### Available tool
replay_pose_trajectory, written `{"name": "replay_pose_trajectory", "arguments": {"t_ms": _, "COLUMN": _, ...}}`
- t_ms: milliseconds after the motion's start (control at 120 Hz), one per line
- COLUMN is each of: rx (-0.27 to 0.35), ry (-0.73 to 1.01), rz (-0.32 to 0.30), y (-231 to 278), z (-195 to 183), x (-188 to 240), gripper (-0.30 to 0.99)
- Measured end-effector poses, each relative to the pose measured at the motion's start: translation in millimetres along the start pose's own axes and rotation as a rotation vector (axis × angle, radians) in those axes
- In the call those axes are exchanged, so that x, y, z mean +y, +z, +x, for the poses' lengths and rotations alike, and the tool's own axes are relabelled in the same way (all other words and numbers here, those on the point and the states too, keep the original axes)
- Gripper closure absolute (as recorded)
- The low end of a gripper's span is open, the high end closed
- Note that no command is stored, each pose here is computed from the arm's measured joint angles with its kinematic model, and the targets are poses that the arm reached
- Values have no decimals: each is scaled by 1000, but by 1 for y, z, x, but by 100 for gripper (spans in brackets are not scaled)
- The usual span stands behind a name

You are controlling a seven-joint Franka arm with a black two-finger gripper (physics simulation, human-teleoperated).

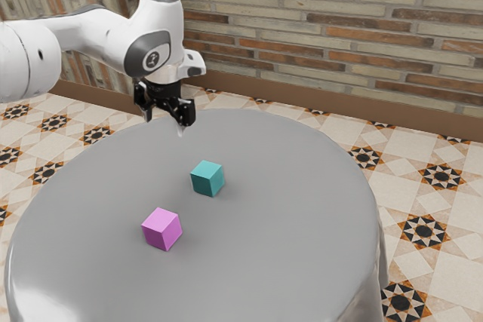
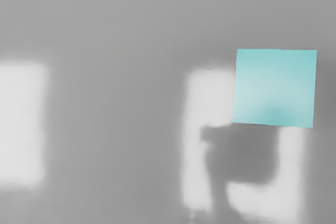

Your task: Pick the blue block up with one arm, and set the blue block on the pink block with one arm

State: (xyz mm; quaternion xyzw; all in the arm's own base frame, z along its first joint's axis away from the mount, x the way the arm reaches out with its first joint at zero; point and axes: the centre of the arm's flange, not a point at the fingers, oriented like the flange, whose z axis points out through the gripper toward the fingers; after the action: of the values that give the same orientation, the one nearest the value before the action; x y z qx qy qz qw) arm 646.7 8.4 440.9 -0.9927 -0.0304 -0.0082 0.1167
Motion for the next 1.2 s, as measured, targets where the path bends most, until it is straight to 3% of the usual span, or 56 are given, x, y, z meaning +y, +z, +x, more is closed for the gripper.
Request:
{"name": "replay_pose_trajectory", "arguments": {"t_ms": 250, "rx": -48, "ry": -51, "rz": -70, "y": 68, "z": 8, "x": 8, "gripper": 0}}
{"name": "replay_pose_trajectory", "arguments": {"t_ms": 475, "rx": -69, "ry": -78, "rz": -117, "y": 96, "z": 12, "x": 21, "gripper": 0}}
{"name": "replay_pose_trajectory", "arguments": {"t_ms": 1200, "rx": -78, "ry": -84, "rz": -145, "y": 159, "z": 60, "x": 54, "gripper": 0}}
